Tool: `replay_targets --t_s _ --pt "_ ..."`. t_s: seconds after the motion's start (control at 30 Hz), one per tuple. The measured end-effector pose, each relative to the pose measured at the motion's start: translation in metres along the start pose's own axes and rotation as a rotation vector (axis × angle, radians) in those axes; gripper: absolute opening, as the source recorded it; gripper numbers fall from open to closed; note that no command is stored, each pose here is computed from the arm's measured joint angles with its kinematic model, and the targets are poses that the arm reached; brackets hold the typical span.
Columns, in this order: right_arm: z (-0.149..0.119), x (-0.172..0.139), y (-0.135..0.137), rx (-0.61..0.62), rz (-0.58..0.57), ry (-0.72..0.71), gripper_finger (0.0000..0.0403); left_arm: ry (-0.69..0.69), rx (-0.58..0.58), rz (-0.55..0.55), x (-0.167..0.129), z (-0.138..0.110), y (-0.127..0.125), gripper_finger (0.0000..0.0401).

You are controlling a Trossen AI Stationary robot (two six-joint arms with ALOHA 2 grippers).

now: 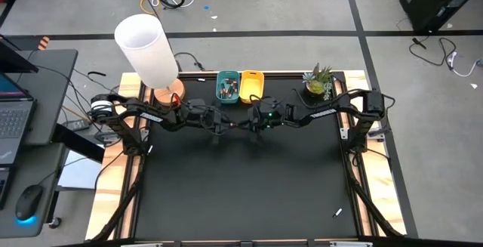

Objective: Sort batteries
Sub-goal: Put the gold black battery into the blue bin

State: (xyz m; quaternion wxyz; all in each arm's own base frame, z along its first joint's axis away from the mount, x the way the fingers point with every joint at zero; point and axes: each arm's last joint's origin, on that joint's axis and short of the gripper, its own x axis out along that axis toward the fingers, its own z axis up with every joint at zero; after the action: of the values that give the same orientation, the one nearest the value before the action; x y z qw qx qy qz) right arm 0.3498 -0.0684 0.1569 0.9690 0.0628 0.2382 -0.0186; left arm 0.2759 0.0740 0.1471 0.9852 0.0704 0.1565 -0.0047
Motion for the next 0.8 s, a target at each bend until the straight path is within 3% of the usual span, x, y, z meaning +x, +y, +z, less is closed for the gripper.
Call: replay_targets --t_s 0.1,0.27,0.33,0.47,0.6,0.7,0.8 --pt "0.0 0.0 0.0 -0.001 -0.007 0.0 0.0032 0.013 -0.003 0.054 0.0 0.0 0.001 0.0065" --pt "-0.003 -0.001 -0.007 0.042 -0.156 0.031 0.0051 0.071 -0.077 0.38 -0.005 -0.004 0.022 0.0065" --pt "-0.007 -0.001 -0.007 0.083 -0.21 0.066 0.0063 0.072 -0.113 0.463 -0.007 -0.003 0.032 0.0065" --pt "-0.011 -0.002 -0.008 0.142 -0.244 0.095 0.0086 0.043 -0.174 0.474 -0.006 0.006 0.05 0.0065" --pt "-0.013 -0.002 -0.007 0.185 -0.244 0.115 0.0102 0.141 -0.203 0.572 -0.004 0.015 0.072 0.0065" --pt "-0.014 -0.002 -0.006 0.184 -0.242 0.126 0.0106 0.25 -0.206 0.582 -0.005 0.018 0.085 0.0065" --pt "-0.014 -0.001 -0.003 0.169 -0.234 0.125 0.0106 0.273 -0.172 0.578 -0.004 0.023 0.093 0.0068"
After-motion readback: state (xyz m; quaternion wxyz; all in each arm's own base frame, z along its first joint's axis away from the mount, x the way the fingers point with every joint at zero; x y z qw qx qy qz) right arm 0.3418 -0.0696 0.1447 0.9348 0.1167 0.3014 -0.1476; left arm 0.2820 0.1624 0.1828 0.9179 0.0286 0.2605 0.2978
